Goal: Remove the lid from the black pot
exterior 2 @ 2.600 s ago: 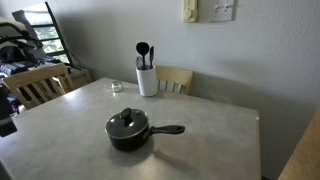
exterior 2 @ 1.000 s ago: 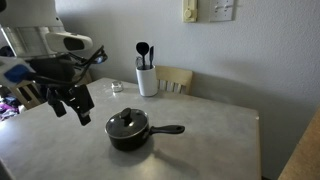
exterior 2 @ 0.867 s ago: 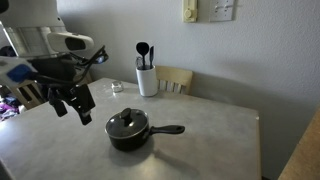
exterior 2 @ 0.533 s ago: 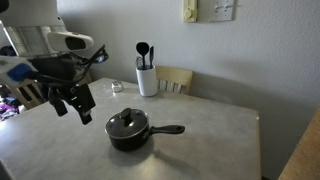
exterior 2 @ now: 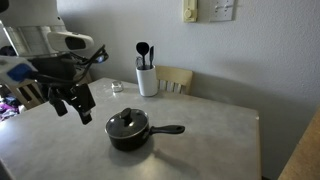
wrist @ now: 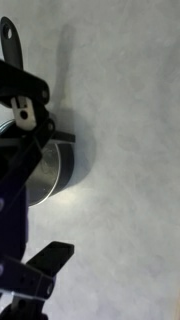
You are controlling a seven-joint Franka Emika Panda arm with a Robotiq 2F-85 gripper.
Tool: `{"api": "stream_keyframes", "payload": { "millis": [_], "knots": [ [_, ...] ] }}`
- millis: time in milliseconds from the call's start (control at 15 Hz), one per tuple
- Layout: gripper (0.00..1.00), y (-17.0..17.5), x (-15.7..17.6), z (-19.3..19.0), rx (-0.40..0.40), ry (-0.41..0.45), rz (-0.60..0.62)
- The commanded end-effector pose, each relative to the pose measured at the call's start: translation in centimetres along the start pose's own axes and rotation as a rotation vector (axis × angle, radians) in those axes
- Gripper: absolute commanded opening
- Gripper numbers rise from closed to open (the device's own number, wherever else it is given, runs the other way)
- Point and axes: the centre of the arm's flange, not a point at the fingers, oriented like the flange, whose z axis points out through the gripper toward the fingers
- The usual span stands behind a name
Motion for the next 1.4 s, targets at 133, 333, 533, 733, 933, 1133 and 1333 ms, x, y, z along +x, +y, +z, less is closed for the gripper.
{"api": "stream_keyframes", "payload": {
  "millis": [133,333,533,733,933,1133,1333],
  "knots": [
    [1.0,0.0,0.0,0.0,0.0,0.0,0.0],
    [1.0,0.0,0.0,0.0,0.0,0.0,0.0],
    [1.0,0.1,0.0,0.0,0.002,0.0,0.0],
    [1.0,0.3,0.4,-0.1,0.015,-0.037,0.007],
    [1.0,0.4,1.0,-0.1,0.016,-0.087,0.031],
    [1.0,0.7,2.1,0.1,0.016,-0.139,0.072],
    [1.0,1.6,4.3,0.7,0.016,-0.159,0.097]
  ]
}}
